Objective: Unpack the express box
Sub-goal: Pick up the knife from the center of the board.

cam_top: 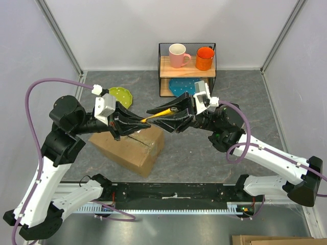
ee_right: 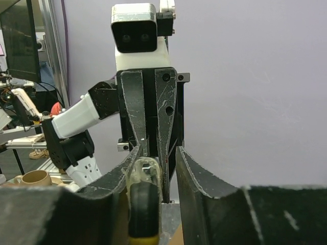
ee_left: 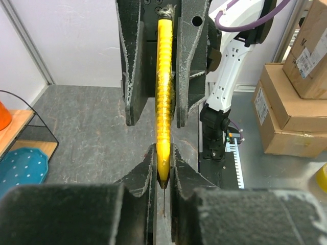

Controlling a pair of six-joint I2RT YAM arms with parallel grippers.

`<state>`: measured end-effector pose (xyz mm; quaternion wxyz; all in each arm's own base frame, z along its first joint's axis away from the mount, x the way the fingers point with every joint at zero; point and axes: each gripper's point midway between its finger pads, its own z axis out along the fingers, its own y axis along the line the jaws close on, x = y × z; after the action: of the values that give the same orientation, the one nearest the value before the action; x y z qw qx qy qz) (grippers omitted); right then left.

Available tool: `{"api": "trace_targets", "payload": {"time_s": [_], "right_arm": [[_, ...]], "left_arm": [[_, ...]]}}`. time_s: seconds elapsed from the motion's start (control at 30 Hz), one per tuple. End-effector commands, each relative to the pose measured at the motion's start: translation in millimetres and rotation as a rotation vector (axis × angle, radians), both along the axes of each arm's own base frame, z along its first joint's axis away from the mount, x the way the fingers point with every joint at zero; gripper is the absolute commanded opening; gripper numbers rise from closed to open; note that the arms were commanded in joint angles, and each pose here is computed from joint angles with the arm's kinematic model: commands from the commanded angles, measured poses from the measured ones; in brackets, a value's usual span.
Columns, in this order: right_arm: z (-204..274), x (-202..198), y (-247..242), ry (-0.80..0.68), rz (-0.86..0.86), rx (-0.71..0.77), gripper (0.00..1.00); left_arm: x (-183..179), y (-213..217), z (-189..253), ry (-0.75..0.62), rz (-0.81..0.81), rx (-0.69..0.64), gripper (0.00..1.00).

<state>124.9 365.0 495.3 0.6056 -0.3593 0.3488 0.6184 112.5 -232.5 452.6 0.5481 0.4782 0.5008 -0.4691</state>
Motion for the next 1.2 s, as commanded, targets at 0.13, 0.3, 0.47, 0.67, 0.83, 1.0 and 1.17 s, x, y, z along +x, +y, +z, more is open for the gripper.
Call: {"api": "trace_targets", "payload": {"time_s": [0.13, 0.3, 0.47, 0.67, 0.83, 1.0, 1.17], "right_arm": [[8, 3, 4, -0.015, 0.020, 0.010, 0.47], [6, 1, 10, -0.016, 0.035, 0.003, 0.51], [4, 5, 15, -0.009, 0.028, -0.002, 0.42], [8, 6, 19, -0.009, 0.032, 0.013, 0.08], [0, 22, 14, 0.042, -0.069, 0.001, 0.00], [-49, 57, -2, 0.119, -0.283, -0.107, 0.00], [-83, 85, -23, 0.222, -0.443, -0.144, 0.00]], "left_arm": [[-20, 1, 14, -0.029, -0.090, -0.025, 0.02], [-19, 1, 14, -0.021, -0.079, -0.031, 0.02], [-17, 1, 14, -0.023, -0.073, -0.034, 0.02], [-19, 0, 8, 0.007, -0.082, -0.033, 0.02], [-3, 4, -16, -0.037, -0.004, 0.047, 0.51], [23, 17, -30, -0.182, 0.140, 0.152, 0.72], [32, 31, -66, -0.277, 0.166, 0.321, 0.76]]}}
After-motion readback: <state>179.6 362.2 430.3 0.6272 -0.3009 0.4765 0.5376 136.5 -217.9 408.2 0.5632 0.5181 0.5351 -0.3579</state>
